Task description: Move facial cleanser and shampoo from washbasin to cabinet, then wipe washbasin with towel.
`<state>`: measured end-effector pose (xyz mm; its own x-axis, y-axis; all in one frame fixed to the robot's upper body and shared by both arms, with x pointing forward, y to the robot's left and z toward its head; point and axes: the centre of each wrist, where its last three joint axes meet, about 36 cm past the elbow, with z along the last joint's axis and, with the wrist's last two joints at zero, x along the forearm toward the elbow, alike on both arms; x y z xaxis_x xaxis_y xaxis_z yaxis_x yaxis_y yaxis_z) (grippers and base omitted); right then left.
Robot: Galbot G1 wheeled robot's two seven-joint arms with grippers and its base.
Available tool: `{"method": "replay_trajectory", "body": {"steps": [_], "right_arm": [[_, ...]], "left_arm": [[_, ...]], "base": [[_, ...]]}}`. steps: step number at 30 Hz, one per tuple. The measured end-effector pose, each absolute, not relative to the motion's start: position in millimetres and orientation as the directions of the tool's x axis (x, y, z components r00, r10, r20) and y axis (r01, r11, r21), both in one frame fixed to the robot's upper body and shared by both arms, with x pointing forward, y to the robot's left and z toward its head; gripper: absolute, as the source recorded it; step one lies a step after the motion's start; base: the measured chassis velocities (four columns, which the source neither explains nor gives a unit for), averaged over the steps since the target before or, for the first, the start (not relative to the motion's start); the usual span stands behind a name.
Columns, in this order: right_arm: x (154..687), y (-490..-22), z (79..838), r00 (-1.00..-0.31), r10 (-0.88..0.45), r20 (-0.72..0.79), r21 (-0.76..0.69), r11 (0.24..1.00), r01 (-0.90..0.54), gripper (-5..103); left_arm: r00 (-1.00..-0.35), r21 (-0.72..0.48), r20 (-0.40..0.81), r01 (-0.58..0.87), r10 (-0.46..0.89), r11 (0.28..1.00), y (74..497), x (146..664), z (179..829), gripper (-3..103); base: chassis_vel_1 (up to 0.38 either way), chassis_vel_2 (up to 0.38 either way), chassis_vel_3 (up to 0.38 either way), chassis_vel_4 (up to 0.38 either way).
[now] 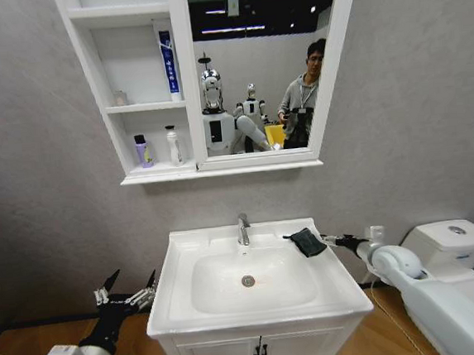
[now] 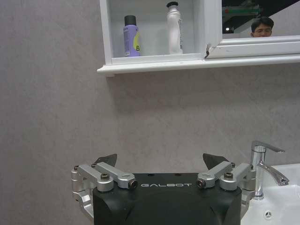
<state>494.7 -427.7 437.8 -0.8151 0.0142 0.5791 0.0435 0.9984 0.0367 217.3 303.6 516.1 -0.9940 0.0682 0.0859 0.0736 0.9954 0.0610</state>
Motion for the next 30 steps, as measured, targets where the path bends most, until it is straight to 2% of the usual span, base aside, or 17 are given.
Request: {"method": "replay_trajectory", "body": {"steps": [5,13,17,23,24,27,28,30], "right_arm": [[528.0,-417.5,416.9,-0.816,0.010,0.578,-0.031,0.999,-0.010,100],[559.9,-403.8,414.9,-0.811,-0.005,0.585,-0.049,0.998,-0.042,101],[561.3,-405.8,406.1,-0.792,0.012,0.610,-0.059,0.998,-0.030,93],[558.1,-407.6,394.8,-0.775,0.019,0.631,-0.063,0.998,-0.027,96],[558.1,-407.6,391.4,-0.771,0.021,0.636,-0.063,0.998,-0.025,100],[560.0,-408.4,386.8,-0.769,0.027,0.639,-0.065,0.998,-0.019,97],[560.8,-408.3,383.9,-0.765,0.016,0.644,-0.060,0.998,-0.030,86],[560.5,-408.3,381.6,-0.761,0.013,0.649,-0.059,0.998,-0.034,86]], "left_arm": [[-0.994,0.061,0.086,0.073,0.068,0.995,303.7,217.3,516.1,100],[-0.994,0.061,0.086,0.073,0.068,0.995,303.6,217.3,516.1,100],[-0.994,0.061,0.086,0.073,0.068,0.995,303.6,217.3,516.1,100],[-0.994,0.061,0.086,0.073,0.068,0.995,303.6,217.3,516.1,100],[-0.994,0.061,0.086,0.074,0.068,0.995,303.6,217.3,516.1,100],[-0.994,0.061,0.086,0.073,0.068,0.995,303.6,217.3,516.1,100],[-0.994,0.061,0.086,0.073,0.068,0.995,303.6,217.3,516.1,100],[-0.994,0.061,0.086,0.073,0.068,0.995,303.6,217.3,516.1,100]], "base": [[0.000,0.000,0.000,0.000],[0.000,0.000,0.000,0.000],[0.000,0.000,0.000,0.000],[0.000,0.000,0.000,0.000],[0.000,0.000,0.000,0.000],[0.000,0.000,0.000,0.000],[0.000,0.000,0.000,0.000],[0.000,0.000,0.000,0.000]]}}
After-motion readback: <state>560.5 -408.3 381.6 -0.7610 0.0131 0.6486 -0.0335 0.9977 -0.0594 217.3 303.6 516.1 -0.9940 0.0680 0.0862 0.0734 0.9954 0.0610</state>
